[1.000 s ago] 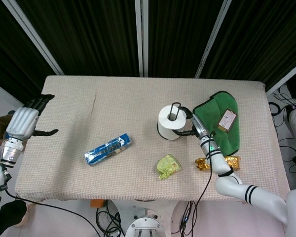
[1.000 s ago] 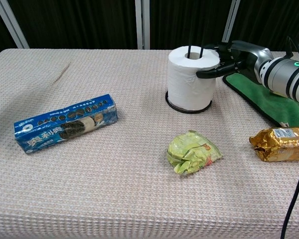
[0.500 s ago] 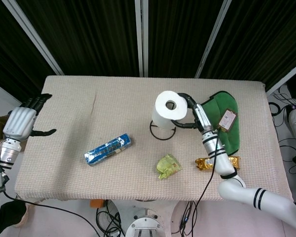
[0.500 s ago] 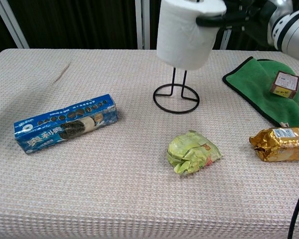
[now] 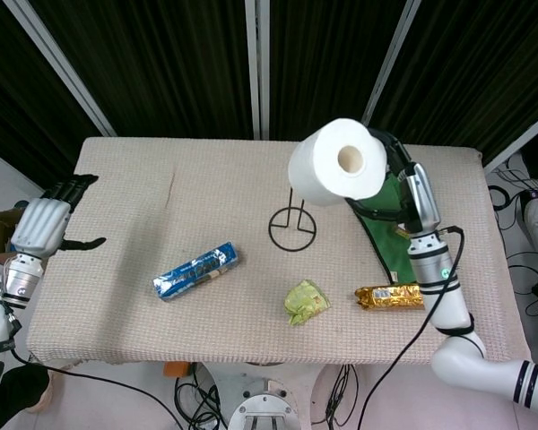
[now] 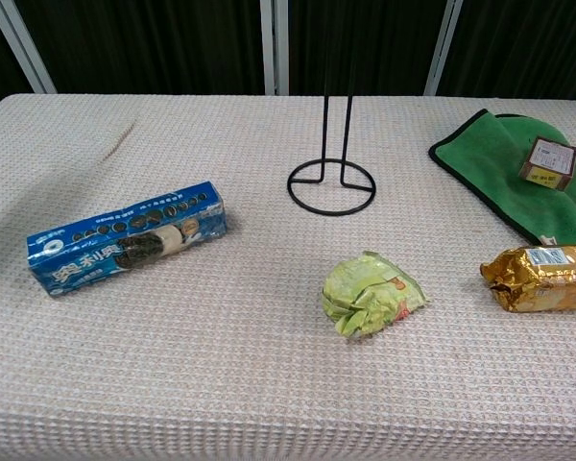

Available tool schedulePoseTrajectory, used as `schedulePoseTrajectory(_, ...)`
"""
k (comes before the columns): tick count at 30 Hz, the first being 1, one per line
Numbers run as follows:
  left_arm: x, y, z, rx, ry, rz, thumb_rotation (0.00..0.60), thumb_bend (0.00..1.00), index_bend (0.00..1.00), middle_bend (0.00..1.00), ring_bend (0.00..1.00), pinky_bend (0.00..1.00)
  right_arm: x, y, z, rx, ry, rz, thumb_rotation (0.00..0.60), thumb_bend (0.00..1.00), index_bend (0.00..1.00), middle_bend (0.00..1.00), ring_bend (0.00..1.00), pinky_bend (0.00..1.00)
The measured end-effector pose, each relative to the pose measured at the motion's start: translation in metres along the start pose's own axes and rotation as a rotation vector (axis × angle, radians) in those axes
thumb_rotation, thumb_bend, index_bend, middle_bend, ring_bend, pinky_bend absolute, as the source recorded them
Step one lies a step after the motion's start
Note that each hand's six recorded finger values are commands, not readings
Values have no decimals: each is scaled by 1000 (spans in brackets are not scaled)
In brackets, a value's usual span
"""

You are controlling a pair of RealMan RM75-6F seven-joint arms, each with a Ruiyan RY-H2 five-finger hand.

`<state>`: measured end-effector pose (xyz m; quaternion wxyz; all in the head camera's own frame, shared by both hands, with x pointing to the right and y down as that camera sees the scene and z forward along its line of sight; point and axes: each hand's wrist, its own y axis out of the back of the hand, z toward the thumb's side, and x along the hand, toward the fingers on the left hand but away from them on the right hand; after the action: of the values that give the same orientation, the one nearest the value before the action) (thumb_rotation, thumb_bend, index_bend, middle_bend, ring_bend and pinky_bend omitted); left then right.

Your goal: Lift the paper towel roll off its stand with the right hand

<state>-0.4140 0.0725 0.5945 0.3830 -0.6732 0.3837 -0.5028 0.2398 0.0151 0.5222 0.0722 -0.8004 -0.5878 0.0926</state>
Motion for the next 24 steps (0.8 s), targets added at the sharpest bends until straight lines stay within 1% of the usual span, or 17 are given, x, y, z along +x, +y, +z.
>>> schedulePoseTrajectory(4,-1,-2,-2,4,1,-5,511,90,98,111,100,258,12,15,-4,97,-33,-5,600,273,289,297,253,337)
schedulePoseTrajectory(7,0,-5,-3,3,2,-13,512,90,97,112,100,258,30,32,-14,204,-86,1,600,286,302,302,259,339)
schedulePoseTrajectory(9,1,-8,-2,0,0,-18,511,90,98,112,100,257,45,42,-25,255,-146,20,600,301,305,303,261,339)
schedulePoseTrajectory(11,2,-11,-1,-2,-3,-22,510,90,98,112,100,258,58,46,-37,273,-202,50,600,303,305,303,261,340)
schedulePoseTrajectory(17,3,-15,3,2,-12,-28,511,90,97,112,99,258,83,52,-76,322,-306,101,600,313,305,299,260,340)
schedulePoseTrajectory(21,1,-18,2,32,-15,-41,512,89,98,112,100,257,96,50,-108,334,-376,143,600,316,304,298,260,340)
schedulePoseTrajectory(24,0,-16,1,31,-14,-36,508,90,97,112,100,256,104,43,-132,339,-420,173,600,315,305,297,260,340)
